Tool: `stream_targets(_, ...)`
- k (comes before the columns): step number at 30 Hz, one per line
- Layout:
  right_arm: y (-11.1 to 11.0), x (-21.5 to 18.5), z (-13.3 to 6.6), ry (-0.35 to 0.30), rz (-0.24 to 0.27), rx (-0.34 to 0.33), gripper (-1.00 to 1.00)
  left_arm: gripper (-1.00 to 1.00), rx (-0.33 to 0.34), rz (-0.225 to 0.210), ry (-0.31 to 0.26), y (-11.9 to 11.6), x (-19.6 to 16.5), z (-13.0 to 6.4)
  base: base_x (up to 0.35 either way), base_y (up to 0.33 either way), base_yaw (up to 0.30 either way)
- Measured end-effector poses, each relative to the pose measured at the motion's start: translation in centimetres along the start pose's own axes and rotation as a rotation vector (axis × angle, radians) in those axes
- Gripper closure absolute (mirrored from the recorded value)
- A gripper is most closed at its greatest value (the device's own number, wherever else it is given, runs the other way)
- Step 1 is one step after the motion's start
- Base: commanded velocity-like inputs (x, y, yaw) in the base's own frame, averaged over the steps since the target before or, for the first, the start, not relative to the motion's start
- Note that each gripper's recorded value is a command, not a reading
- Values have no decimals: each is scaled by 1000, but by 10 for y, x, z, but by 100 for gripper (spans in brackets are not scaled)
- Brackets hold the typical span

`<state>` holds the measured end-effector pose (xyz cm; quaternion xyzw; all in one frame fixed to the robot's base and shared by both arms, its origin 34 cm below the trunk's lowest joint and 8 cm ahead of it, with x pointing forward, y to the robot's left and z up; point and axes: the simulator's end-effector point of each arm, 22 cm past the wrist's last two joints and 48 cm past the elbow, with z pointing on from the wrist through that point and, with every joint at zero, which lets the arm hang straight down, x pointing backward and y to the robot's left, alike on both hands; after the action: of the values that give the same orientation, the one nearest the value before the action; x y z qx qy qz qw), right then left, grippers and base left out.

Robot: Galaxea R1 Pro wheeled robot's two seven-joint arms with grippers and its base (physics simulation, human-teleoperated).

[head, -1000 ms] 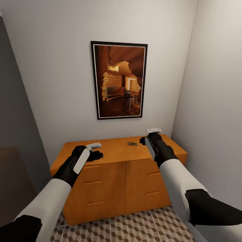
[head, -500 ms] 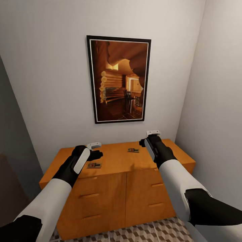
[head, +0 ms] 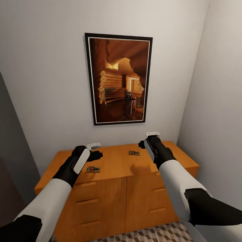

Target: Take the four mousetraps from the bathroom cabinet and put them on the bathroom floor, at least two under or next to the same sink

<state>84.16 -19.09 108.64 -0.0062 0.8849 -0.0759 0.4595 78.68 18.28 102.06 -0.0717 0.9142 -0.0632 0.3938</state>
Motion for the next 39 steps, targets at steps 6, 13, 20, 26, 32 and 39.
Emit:
stream_targets(6,3,1,0,5,0,-17,-100,-100,-1,2,-1,0,0,0,315,0,0)
stream_targets(13,8,2,0,8,1,-38,-100,-100,-1,-2,-10,0,-2,1,165,0,0)
stream_targets(20,19,2,0,9,-2,-86,-100,-100,-1,-5,-15,0,-3,1,19,0,0)
stream_targets(26,24,2,-1,8,-4,-106,-100,-100,2,-7,-12,-1,-2,2,2,0,0)
stream_targets(32,25,2,-1,8,-5,-110,-100,-100,6,-8,-10,-1,-1,2,0,0,0)
stream_targets(39,26,2,-1,7,-8,-113,-100,-100,2,-6,-7,2,0,3,0,0,0)
